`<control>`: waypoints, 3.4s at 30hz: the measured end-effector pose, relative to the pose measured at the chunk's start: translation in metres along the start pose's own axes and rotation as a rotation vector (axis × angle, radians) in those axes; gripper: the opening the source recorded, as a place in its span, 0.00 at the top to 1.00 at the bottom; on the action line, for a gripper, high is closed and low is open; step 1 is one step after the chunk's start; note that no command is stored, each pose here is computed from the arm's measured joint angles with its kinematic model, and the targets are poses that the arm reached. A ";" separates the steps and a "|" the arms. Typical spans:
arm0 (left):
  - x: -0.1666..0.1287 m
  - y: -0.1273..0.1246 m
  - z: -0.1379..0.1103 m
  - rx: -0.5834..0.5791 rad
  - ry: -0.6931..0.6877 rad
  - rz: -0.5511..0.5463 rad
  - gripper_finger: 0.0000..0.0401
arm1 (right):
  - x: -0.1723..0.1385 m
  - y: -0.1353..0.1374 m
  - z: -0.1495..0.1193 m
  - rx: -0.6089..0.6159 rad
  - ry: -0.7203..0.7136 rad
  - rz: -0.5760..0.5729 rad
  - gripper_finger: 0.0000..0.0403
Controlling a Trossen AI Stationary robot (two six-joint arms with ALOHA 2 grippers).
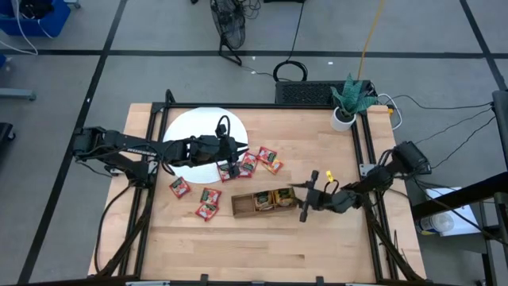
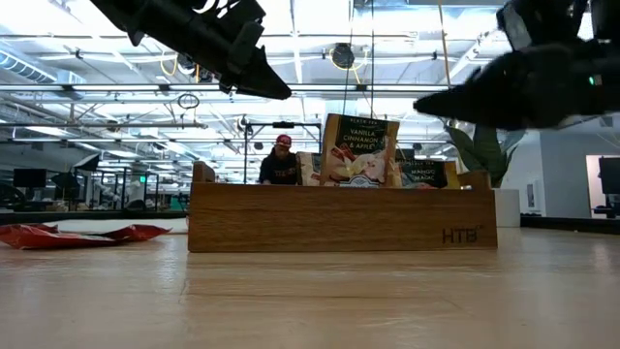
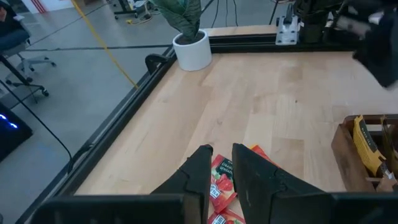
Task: Pick & Place Tea
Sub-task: Put the yellow tea bag into the right section of the wooden organizer
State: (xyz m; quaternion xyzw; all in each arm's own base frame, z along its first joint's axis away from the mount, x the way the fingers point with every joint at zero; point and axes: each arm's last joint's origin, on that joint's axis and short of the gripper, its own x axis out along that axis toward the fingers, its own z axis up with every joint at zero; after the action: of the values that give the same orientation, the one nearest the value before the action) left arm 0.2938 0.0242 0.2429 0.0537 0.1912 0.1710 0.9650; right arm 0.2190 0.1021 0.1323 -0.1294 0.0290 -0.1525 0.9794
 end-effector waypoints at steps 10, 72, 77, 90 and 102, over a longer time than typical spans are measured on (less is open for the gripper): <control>0.005 0.008 -0.012 0.038 0.103 0.031 0.82 | 0.004 -0.047 0.035 -0.061 0.022 -0.156 0.65; 0.033 0.091 -0.083 -0.028 0.175 -0.110 0.82 | 0.164 -0.108 -0.032 -0.127 1.176 0.404 0.99; 0.033 0.091 -0.083 -0.038 0.179 -0.110 0.82 | 0.159 -0.102 -0.010 -0.296 1.109 0.303 0.99; 0.035 0.081 -0.067 -0.212 0.049 -0.118 0.82 | 0.150 -0.089 0.044 -0.530 0.805 0.062 1.00; 0.033 0.070 -0.043 -0.549 -0.135 -0.274 0.66 | 0.160 -0.078 0.051 -0.614 0.694 -0.070 1.00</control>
State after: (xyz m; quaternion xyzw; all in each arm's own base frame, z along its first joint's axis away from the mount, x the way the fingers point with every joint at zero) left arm 0.2840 0.1027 0.2033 -0.2240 0.0786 0.0807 0.9681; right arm 0.3540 -0.0060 0.1990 -0.3557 0.3944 -0.2041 0.8224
